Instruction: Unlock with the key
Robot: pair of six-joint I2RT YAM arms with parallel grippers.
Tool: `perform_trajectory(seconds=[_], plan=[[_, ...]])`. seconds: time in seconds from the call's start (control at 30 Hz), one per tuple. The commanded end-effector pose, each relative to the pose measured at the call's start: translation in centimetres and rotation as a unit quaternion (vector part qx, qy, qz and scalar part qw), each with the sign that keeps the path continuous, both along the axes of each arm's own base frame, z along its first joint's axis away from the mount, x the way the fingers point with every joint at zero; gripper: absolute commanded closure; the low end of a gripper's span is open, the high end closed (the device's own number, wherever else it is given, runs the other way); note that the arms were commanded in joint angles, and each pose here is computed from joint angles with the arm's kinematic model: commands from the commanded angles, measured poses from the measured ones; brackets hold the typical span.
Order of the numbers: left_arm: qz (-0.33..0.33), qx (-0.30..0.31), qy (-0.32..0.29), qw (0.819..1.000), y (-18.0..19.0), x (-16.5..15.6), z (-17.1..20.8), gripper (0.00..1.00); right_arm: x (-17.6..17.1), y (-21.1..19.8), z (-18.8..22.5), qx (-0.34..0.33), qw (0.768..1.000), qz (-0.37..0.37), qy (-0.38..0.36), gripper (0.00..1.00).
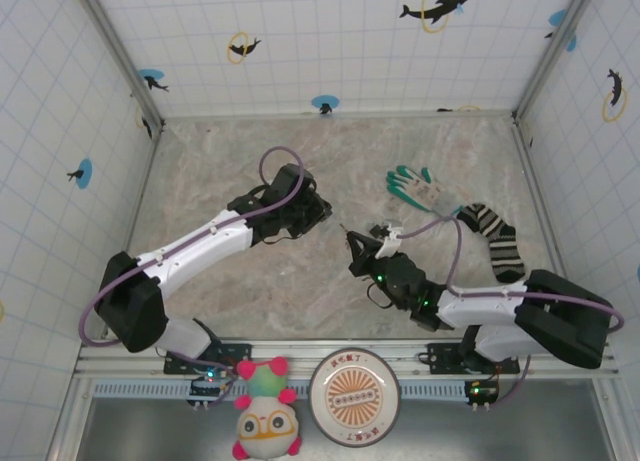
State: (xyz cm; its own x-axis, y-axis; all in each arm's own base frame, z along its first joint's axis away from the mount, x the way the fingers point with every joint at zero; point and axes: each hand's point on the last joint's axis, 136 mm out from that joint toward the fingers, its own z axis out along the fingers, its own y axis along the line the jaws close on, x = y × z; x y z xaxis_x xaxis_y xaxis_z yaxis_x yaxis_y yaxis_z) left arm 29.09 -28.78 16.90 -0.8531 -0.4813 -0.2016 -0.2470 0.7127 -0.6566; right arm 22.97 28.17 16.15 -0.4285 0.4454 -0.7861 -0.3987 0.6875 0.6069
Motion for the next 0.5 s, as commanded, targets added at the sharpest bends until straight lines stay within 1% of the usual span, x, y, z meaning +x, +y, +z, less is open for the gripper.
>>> perform_trajectory(seconds=[0.0,0.2,0.47], plan=[[0.014,-0.008,-0.005,1.000,-0.2,0.1,0.1,0.76,0.6,0.5,3.0,0.064,0.997,-0.035,-0.023,1.00],[0.010,-0.011,-0.007,1.000,-0.5,0.0,0.2,0.76,0.5,1.4,2.2,0.089,0.995,-0.039,-0.013,1.00],[0.009,-0.011,-0.008,1.000,-0.5,-0.1,0.2,0.76,0.7,2.3,2.4,0.092,0.995,-0.038,-0.012,1.00]])
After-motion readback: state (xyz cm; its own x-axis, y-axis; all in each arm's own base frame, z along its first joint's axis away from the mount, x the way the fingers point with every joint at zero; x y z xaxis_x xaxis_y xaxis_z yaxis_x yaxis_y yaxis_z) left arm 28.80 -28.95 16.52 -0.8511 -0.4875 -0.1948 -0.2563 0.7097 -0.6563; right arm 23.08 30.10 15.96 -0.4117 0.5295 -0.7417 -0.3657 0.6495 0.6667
